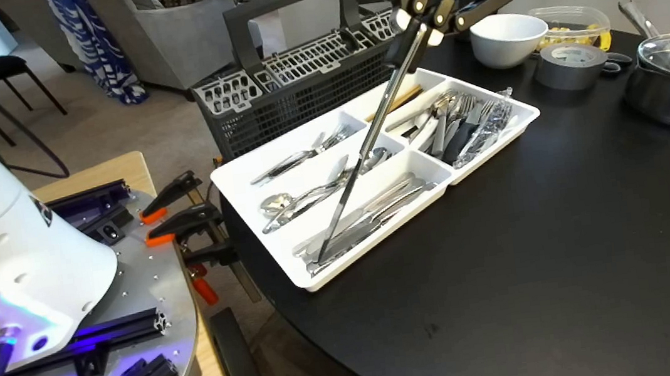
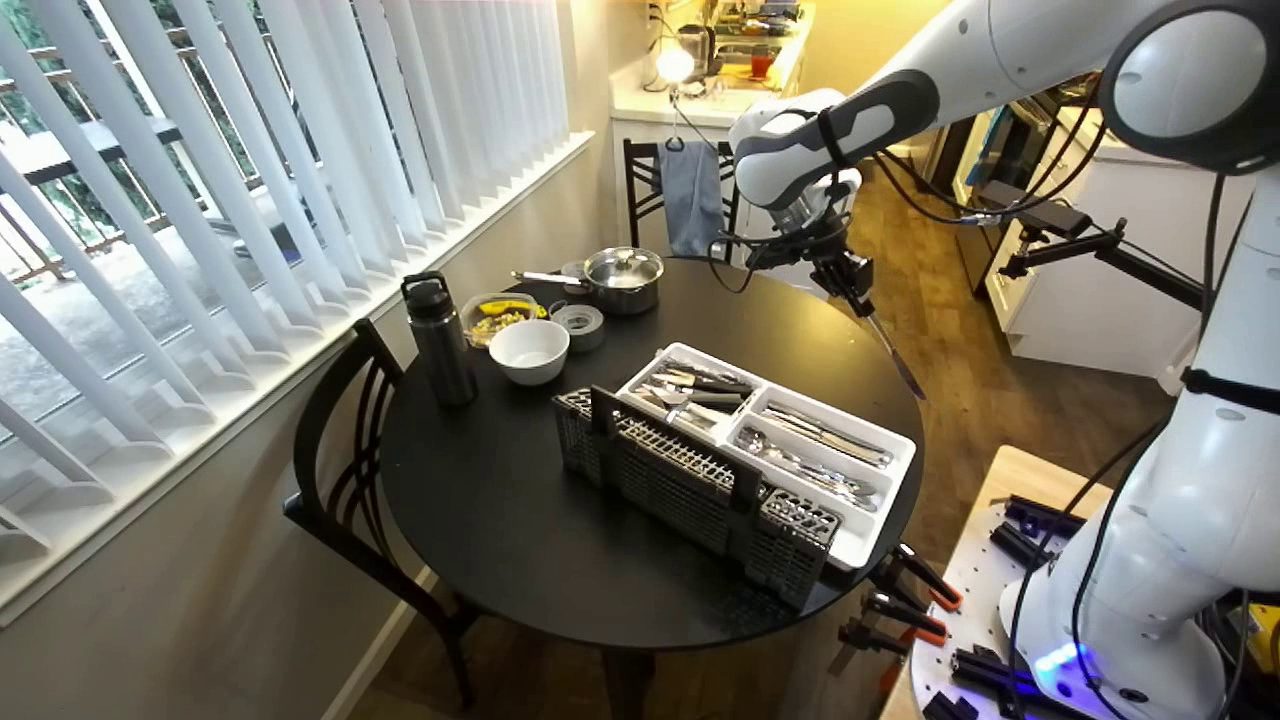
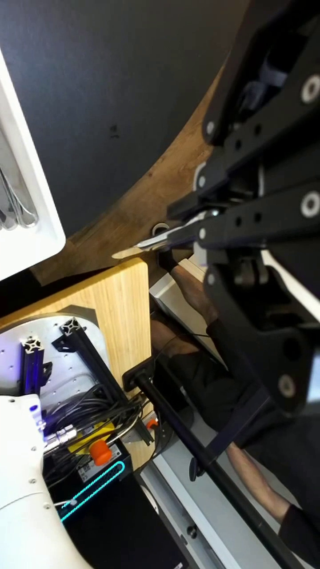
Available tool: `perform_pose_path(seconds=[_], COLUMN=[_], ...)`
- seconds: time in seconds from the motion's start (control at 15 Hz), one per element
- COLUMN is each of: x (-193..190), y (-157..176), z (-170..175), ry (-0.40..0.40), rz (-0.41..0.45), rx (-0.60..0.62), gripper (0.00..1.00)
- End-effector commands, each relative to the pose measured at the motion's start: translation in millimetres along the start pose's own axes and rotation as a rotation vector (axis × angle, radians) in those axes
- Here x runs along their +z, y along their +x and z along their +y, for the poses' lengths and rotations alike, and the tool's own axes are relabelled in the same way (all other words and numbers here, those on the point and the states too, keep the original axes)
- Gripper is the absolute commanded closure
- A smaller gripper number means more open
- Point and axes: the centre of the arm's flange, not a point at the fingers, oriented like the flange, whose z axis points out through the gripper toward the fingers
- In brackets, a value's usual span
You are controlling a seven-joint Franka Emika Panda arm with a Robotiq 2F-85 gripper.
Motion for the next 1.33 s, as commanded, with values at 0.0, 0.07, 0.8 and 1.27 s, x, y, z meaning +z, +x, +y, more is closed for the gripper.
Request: perform_pose_path(seconds=[0.0, 0.07, 0.8, 1.27], x=[-4, -3, 3, 4], y=[-8, -10, -35, -59], z=[-21, -25, -51, -67], ry=[-0.027, -0.037, -0.112, -0.131], rz=[-0.003, -0.016, -0.145, -0.13], rx=[0.034, 0.037, 0.067, 0.084], gripper=[0.98, 0.98, 0.98, 0.98])
